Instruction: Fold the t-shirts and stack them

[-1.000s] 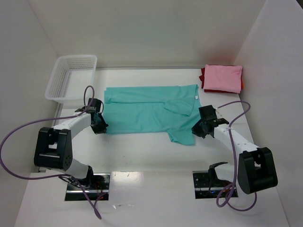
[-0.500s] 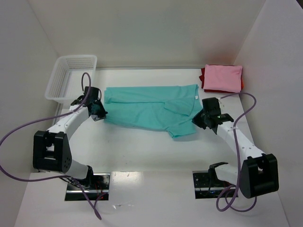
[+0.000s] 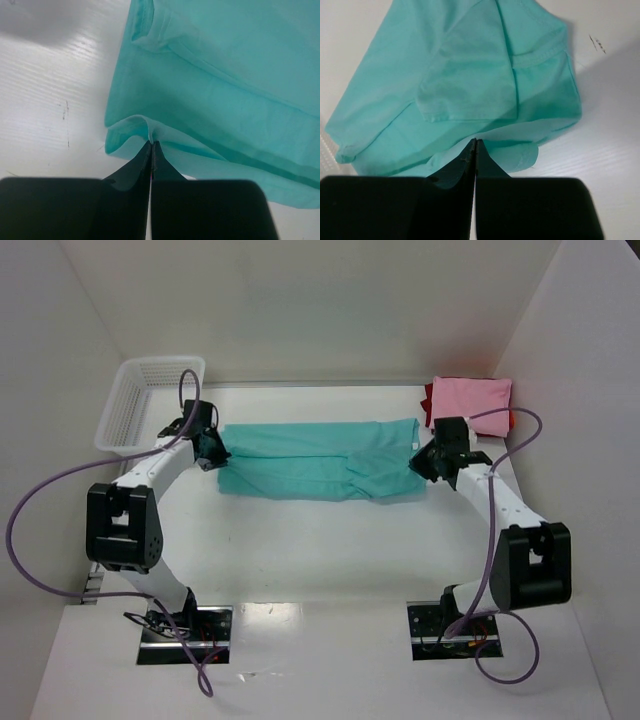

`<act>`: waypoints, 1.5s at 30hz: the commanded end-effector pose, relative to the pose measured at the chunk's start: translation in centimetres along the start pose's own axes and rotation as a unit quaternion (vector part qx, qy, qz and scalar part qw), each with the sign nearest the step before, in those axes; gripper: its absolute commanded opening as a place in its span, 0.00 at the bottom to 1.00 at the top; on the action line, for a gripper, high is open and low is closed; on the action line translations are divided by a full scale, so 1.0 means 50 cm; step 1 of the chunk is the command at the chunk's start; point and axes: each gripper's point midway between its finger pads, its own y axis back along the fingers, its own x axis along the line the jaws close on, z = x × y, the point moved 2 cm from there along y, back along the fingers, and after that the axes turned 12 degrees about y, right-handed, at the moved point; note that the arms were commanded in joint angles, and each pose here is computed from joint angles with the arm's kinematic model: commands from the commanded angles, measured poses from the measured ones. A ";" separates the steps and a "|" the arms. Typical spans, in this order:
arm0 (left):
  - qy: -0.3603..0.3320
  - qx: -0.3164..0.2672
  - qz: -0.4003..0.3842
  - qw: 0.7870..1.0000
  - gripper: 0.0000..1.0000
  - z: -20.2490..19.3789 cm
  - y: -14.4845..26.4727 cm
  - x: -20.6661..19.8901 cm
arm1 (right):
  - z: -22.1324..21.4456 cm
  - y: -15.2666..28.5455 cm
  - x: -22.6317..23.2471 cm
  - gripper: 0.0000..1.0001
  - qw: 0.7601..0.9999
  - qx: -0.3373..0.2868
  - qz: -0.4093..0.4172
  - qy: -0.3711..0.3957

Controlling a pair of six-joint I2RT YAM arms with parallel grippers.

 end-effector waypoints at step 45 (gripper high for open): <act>-0.007 -0.052 -0.008 0.999 0.00 0.173 -0.146 -0.041 | 0.185 -0.190 0.091 0.00 0.997 -0.068 0.011 0.030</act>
